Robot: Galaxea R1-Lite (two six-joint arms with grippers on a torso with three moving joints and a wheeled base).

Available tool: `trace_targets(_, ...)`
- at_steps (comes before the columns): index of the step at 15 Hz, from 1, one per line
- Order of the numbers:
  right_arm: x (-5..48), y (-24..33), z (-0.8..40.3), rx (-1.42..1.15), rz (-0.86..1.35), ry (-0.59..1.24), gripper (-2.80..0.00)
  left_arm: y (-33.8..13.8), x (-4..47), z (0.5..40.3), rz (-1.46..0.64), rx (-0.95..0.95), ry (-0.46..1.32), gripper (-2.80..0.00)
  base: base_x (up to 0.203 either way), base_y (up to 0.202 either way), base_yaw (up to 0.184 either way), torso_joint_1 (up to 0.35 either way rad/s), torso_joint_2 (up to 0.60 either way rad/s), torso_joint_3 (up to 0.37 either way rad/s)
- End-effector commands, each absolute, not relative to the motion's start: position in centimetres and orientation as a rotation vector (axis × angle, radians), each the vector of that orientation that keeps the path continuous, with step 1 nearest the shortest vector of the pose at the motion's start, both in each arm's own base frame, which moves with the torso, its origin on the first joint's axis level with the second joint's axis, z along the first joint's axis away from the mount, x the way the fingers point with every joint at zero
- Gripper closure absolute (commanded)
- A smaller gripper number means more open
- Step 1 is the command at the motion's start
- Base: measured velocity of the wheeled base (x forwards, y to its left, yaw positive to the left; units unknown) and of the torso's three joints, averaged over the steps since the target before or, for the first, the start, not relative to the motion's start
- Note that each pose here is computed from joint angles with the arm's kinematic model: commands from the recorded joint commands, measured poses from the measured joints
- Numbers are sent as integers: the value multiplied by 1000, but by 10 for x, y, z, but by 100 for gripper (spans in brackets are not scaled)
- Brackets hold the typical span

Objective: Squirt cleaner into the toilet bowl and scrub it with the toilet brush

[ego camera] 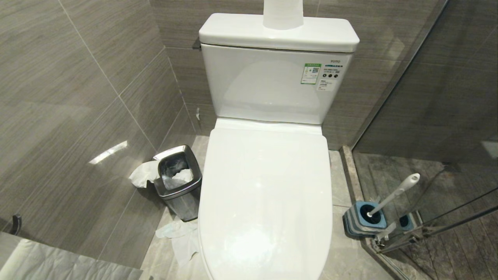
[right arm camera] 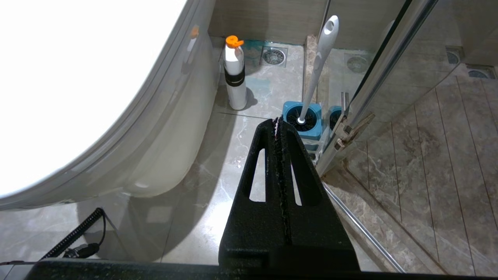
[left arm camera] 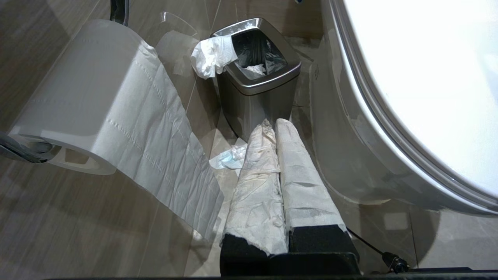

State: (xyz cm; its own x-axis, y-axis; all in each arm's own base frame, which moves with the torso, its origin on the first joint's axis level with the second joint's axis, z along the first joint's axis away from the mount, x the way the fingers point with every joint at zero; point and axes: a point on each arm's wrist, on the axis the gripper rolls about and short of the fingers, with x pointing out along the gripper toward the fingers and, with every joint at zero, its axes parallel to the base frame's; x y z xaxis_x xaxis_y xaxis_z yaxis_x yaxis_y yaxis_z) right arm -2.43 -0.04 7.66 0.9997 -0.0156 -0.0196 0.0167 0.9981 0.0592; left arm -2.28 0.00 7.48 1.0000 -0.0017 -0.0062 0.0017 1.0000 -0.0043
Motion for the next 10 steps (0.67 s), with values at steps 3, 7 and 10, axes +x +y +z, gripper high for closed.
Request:
trace_targets(3, -24, 0, 77, 60, -16, 19, 0, 0, -23, 75, -2, -5, 6, 0, 0, 0, 0, 0, 0, 0)
trace_targets(7, -24, 0, 77, 60, -16, 19, 0, 0, -23, 75, -2, -5, 7, 0, 0, 0, 0, 0, 0, 0)
trace_targets(10, -24, 0, 77, 60, -16, 19, 0, 0, -23, 75, -2, -3, 6, 0, 0, 0, 0, 0, 0, 0)
